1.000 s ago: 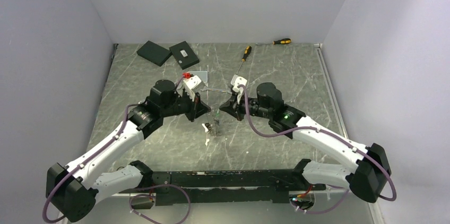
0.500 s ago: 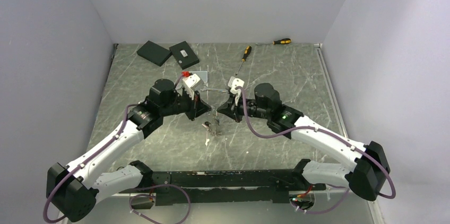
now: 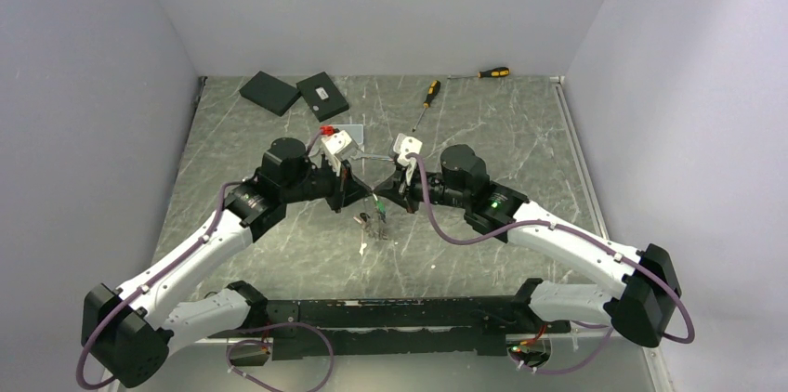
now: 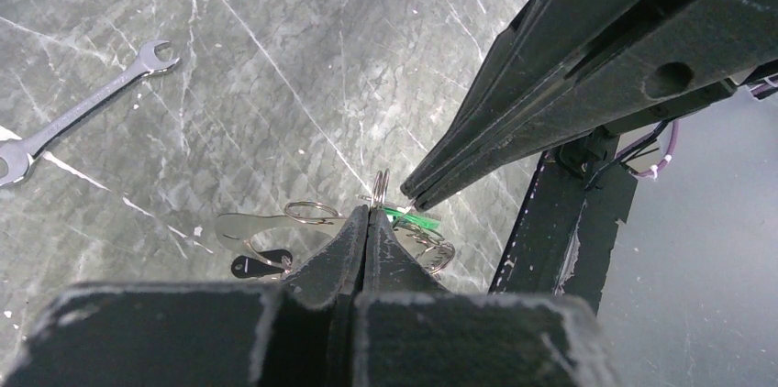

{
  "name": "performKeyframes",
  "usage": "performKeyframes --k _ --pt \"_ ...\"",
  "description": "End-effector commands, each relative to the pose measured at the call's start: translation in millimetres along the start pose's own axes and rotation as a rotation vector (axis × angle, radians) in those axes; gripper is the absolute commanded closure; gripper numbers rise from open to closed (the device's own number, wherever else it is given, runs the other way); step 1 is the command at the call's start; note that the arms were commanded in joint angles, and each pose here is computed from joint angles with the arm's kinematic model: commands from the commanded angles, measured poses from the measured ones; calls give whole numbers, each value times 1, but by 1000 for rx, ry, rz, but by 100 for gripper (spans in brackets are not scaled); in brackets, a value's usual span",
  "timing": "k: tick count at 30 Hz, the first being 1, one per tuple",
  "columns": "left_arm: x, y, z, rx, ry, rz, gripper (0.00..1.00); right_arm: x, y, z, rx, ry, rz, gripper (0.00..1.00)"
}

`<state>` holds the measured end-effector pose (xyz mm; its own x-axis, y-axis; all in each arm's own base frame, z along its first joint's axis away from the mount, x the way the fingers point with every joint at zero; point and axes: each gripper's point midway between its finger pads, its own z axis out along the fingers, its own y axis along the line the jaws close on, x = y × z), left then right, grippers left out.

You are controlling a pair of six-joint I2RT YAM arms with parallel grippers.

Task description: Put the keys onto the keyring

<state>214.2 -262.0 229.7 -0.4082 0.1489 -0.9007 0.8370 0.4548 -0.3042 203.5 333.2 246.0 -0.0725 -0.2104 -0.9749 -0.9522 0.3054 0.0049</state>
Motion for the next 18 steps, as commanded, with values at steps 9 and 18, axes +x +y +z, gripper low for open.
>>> performKeyframes --k 9,18 --pt "-28 -8 -3 37 -77 67 100 -25 -15 -3 88 -46 -75 100" --pt "-26 -10 -4 44 -71 71 100 -27 -19 -2 108 -42 -81 100"
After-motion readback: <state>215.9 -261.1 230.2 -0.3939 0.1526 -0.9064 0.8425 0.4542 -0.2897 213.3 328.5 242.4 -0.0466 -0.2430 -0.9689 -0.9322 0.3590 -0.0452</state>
